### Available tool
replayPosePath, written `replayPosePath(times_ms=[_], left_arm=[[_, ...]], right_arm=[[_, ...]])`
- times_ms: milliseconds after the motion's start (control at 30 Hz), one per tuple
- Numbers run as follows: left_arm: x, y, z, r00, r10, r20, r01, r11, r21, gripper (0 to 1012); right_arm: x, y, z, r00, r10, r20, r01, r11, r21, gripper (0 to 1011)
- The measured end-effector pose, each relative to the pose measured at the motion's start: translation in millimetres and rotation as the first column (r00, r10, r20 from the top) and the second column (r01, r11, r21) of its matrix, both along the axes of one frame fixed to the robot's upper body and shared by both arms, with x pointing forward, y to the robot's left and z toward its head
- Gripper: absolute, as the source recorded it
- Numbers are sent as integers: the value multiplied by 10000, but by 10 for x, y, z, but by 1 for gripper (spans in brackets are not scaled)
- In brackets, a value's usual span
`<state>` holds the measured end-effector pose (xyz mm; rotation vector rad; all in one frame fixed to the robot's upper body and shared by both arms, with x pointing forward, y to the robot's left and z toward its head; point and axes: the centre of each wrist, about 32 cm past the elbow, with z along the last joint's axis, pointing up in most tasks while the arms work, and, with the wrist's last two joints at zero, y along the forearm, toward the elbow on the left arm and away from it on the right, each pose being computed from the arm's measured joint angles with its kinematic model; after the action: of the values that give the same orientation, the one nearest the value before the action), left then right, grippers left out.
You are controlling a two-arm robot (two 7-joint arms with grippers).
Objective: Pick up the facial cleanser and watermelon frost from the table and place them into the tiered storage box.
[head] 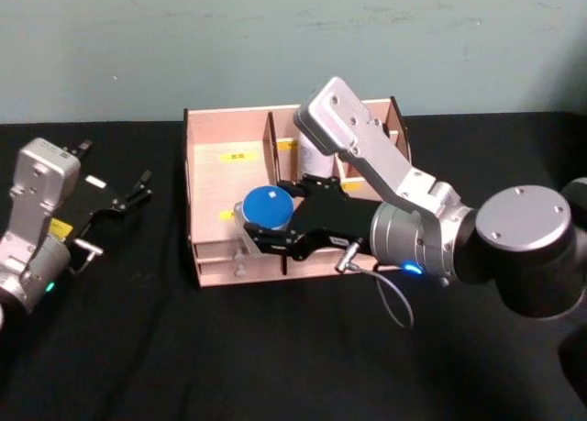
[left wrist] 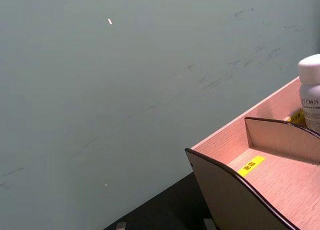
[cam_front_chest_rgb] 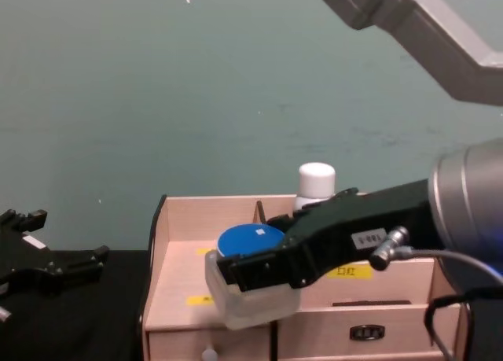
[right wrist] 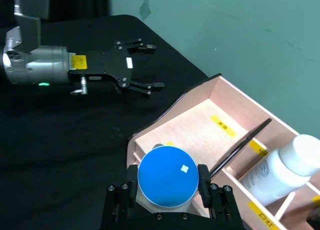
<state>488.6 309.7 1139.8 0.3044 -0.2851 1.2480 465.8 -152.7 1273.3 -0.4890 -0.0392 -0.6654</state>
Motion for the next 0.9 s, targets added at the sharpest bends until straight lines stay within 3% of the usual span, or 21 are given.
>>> replayPosePath(times_ms=[900], left_arm=[[0,0,0,10000,0,-1,0,10000,0,1001]], right_arm=[[434,217,-150,9988,-478,70,475,9982,364,723]])
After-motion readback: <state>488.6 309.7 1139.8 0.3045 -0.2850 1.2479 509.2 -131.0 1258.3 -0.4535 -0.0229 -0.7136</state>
